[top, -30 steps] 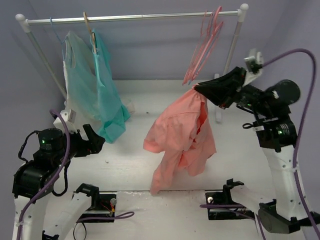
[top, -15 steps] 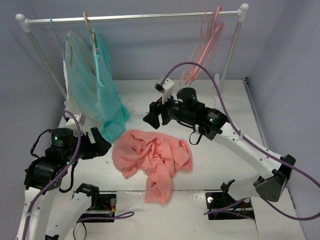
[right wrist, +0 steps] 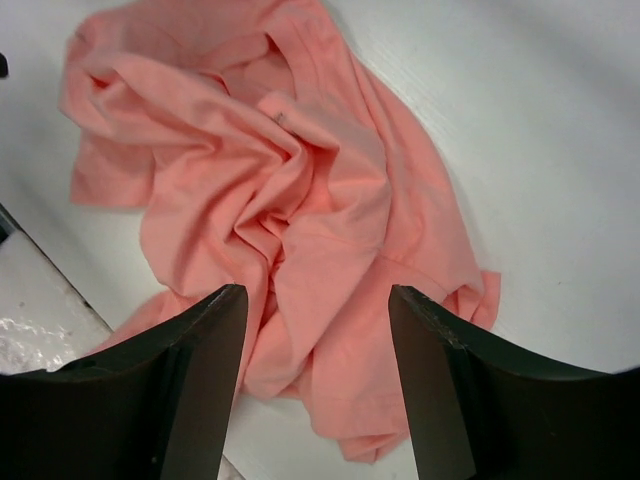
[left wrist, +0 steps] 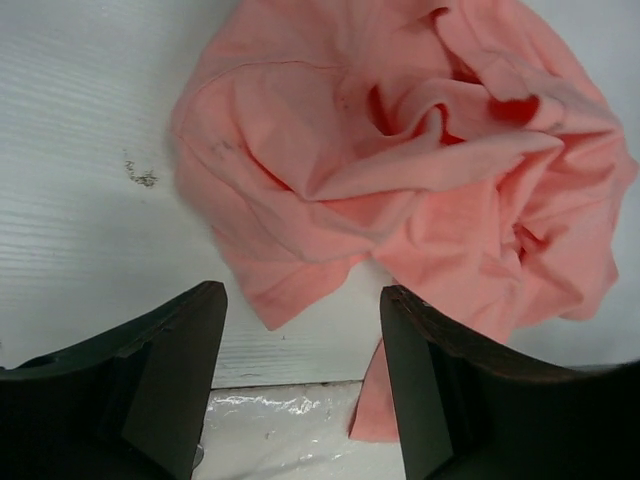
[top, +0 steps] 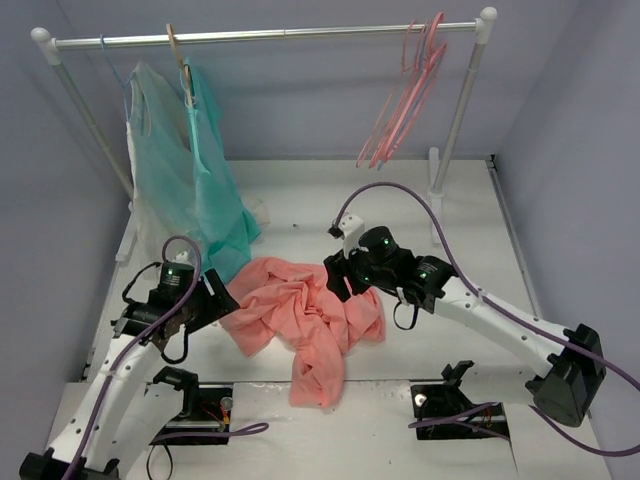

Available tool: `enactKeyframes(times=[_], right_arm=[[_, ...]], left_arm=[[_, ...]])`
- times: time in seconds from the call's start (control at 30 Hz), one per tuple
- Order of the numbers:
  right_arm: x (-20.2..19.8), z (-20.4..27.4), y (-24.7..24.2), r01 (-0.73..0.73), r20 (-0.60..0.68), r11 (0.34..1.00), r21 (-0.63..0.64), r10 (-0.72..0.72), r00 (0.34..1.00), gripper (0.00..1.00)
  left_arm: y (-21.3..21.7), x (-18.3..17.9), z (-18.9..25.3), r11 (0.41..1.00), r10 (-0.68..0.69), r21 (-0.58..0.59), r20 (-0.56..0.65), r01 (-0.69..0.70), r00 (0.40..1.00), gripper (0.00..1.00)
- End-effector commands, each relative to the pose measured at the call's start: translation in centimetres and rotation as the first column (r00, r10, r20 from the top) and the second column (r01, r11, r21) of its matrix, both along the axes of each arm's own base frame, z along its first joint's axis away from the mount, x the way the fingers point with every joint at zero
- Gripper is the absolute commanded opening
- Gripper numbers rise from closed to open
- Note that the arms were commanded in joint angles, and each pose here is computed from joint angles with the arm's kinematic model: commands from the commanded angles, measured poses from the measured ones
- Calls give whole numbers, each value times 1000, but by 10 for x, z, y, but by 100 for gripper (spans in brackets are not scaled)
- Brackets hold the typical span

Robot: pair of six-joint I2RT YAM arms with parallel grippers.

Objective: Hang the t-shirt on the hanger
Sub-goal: Place the T-shirt at the center of the board.

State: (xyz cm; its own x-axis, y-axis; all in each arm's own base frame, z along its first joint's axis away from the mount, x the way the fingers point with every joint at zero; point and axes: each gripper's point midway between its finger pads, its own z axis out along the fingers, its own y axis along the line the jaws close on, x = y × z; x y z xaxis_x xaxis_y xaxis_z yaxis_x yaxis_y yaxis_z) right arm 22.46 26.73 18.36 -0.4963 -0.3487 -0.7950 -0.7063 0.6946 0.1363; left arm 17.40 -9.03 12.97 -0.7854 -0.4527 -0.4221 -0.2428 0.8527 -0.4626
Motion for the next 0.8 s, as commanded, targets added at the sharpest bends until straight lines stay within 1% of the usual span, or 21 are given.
enactKeyframes(times=[0.0,0.1,0.13,0.2,0.27,0.3,0.37,0.43,0.47,0.53,0.57,0.63,0.67,0.77], right_arm=[[14,-2,9,21,39,1000,20,-22,999,60],[20,-22,13,15,32,1000,-10,-15,999,61],[20,-36,12,13,11,999,-32,-12,1000,61],[17,-46,17,-9,-12,999,-38,8,1000,62],[15,-64,18,-20,-52,998,-59,17,998,62],[19,-63,24,-20,-38,999,-37,18,999,62],[17,-81,22,-15,-67,998,-61,11,998,62],[17,-94,23,-17,-84,997,-74,11,996,61],[16,-99,23,-19,-92,996,-81,11,996,61],[17,-107,23,-19,-101,996,-90,10,995,56],[17,-108,23,-19,-102,996,-91,9,995,48],[18,-107,23,-15,-90,996,-87,8,996,39],[19,-106,23,-16,-84,996,-89,8,996,27],[26,-86,22,-16,-33,995,-98,13,999,0]], left_arm=[[2,34,3,991,136,-30,73,-134,988,62],[5,39,-20,982,190,-17,11,-189,982,62],[4,43,-23,980,198,-25,14,-198,980,62],[3,42,-39,975,220,-24,-30,-221,975,62],[4,44,-47,971,236,-24,-41,-237,971,62],[4,44,-52,968,247,-22,-54,-248,968,62],[4,48,-57,965,260,-27,-51,-261,964,63],[3,47,-67,961,273,-21,-81,-275,959,62],[3,46,-70,961,272,-20,-89,-275,958,59],[3,45,-78,960,275,-15,-106,-278,956,50],[2,45,-79,961,271,-18,-107,-275,957,37],[1,48,-76,966,256,-22,-92,-259,962,26],[0,49,-73,968,247,-22,-85,-250,965,15],[0,59,-44,977,210,-17,-14,-210,978,2]])
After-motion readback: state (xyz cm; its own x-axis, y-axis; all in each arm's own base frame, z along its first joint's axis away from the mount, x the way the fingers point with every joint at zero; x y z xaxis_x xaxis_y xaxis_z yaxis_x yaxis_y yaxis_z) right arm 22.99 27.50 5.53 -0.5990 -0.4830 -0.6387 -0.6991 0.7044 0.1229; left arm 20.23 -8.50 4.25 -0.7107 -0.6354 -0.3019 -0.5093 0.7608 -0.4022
